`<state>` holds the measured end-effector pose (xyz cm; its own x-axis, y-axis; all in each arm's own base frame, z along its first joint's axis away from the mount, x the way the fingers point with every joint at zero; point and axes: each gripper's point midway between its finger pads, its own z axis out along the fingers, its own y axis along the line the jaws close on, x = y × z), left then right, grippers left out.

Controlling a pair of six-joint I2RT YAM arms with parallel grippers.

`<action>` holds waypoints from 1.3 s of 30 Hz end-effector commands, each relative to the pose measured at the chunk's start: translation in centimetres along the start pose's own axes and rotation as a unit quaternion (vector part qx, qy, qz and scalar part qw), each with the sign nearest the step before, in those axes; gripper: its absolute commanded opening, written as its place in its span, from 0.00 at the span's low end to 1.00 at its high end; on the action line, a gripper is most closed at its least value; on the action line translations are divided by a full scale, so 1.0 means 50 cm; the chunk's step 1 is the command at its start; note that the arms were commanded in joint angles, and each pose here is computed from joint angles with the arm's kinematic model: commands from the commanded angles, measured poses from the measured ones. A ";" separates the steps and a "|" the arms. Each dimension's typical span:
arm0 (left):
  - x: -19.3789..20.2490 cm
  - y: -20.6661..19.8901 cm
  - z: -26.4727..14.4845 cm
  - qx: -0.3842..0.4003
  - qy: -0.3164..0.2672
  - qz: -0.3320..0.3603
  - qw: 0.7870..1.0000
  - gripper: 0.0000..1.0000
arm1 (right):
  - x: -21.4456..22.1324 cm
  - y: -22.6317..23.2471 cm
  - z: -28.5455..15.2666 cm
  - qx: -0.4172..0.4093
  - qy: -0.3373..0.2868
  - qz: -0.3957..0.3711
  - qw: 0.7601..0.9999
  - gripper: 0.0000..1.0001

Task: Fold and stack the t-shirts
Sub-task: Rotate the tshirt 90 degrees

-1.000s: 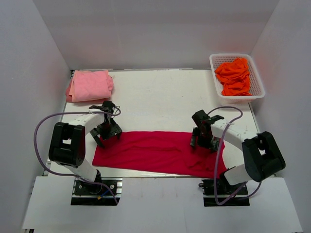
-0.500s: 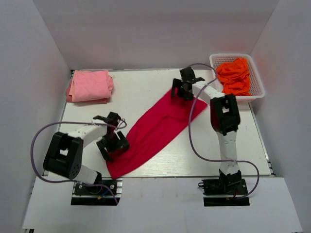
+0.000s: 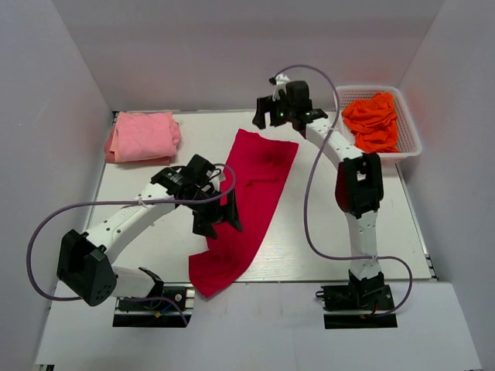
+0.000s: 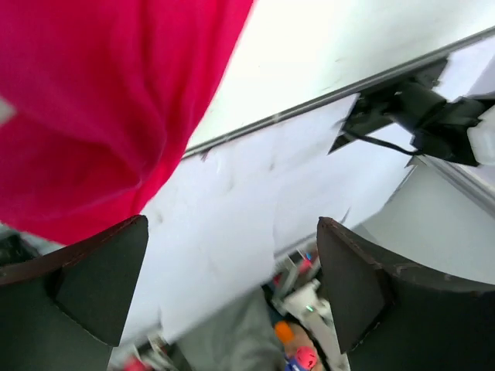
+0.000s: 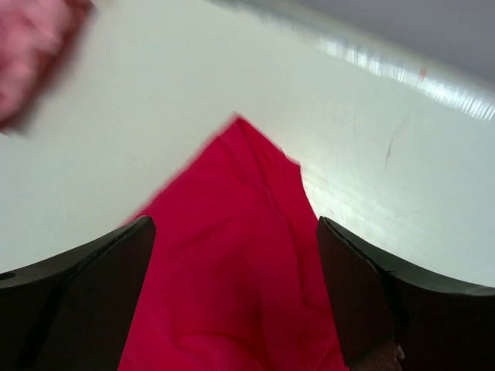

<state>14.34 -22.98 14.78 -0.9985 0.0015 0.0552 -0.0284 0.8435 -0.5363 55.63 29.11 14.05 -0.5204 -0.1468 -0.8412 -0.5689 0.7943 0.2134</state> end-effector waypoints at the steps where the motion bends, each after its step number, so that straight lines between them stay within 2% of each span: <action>1: 0.001 0.010 -0.018 -0.012 -0.021 0.051 0.998 1.00 | -0.167 0.083 -0.095 -0.047 -0.102 -0.027 0.993 0.90; 2: -0.020 0.046 -0.018 -0.062 -0.051 0.047 0.996 1.00 | -0.132 0.101 -0.088 -0.056 -0.072 -0.018 0.996 0.90; 4: -0.036 0.082 -0.029 -0.114 -0.076 0.027 0.990 1.00 | -0.080 0.142 -0.068 -0.070 -0.027 0.013 0.997 0.90; 5: -0.058 0.101 -0.041 -0.142 -0.104 0.015 0.984 1.00 | -0.023 0.152 -0.068 -0.067 0.024 0.033 0.997 0.90; 7: -0.073 0.107 -0.055 -0.156 -0.133 0.010 0.979 1.00 | 0.026 0.205 -0.068 -0.067 0.063 0.072 0.993 0.90; 8: -0.081 0.113 -0.064 -0.166 -0.151 0.007 0.974 1.00 | 0.101 0.209 -0.069 -0.056 0.108 0.100 0.987 0.90; 9: -0.088 0.108 -0.071 -0.161 -0.167 0.004 0.973 1.00 | 0.101 0.225 -0.089 -0.049 0.112 0.122 0.985 0.90; 10: -0.092 0.100 -0.083 -0.150 -0.186 0.003 0.971 1.00 | 0.153 0.254 -0.090 -0.038 0.141 0.130 0.981 0.90; 13: -0.089 0.094 -0.078 -0.124 -0.204 -0.018 0.971 1.00 | 0.217 0.295 -0.124 0.021 0.170 0.167 0.971 0.90; 14: -0.076 0.097 -0.063 -0.113 -0.190 -0.017 0.975 1.00 | 0.234 0.314 -0.140 0.034 0.182 0.169 0.968 0.90; 15: -0.072 0.095 -0.059 -0.104 -0.189 -0.020 0.976 1.00 | 0.273 0.302 -0.147 0.064 0.199 0.174 0.962 0.90; 17: -0.065 0.103 -0.046 -0.101 -0.184 -0.020 0.978 1.00 | 0.288 0.301 -0.167 0.109 0.197 0.196 0.954 0.90; 18: -0.065 0.103 -0.046 -0.101 -0.184 -0.020 0.978 1.00 | 0.333 0.293 -0.173 0.124 0.217 0.207 0.946 0.90; 23: -0.065 0.121 -0.021 -0.122 -0.161 -0.030 0.979 1.00 | 0.408 0.268 -0.157 0.149 0.252 0.230 0.928 0.90; 27: -0.075 0.122 -0.008 -0.134 -0.148 -0.035 0.979 1.00 | 0.449 0.209 -0.140 0.210 0.286 0.226 0.907 0.90; 29: -0.082 0.122 -0.006 -0.140 -0.148 -0.031 0.979 1.00 | 0.439 0.159 -0.120 0.237 0.282 0.223 0.902 0.90; 31: -0.094 0.115 -0.012 -0.141 -0.155 -0.023 0.978 1.00 | 0.405 0.141 -0.099 0.236 0.267 0.220 0.908 0.90; 32: -0.094 0.125 -0.008 -0.153 -0.151 -0.026 0.976 1.00 | 0.438 0.094 -0.091 0.256 0.290 0.225 0.894 0.90; 34: -0.100 0.121 -0.007 -0.154 -0.150 -0.022 0.976 1.00 | 0.383 0.068 -0.063 0.256 0.264 0.228 0.902 0.90; 35: -0.106 0.121 -0.008 -0.157 -0.153 -0.022 0.975 1.00 | 0.429 0.026 -0.060 0.275 0.295 0.230 0.886 0.90; 39: -0.103 0.127 0.008 -0.164 -0.134 -0.019 0.977 1.00 | 0.336 -0.075 -0.013 0.264 0.250 0.216 0.906 0.90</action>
<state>18.53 -17.51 10.22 -0.9762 -0.1550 -0.1514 -0.1177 0.9661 -0.2298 46.02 28.92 3.05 -0.9086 0.1380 -0.3942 0.0538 0.9746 0.2173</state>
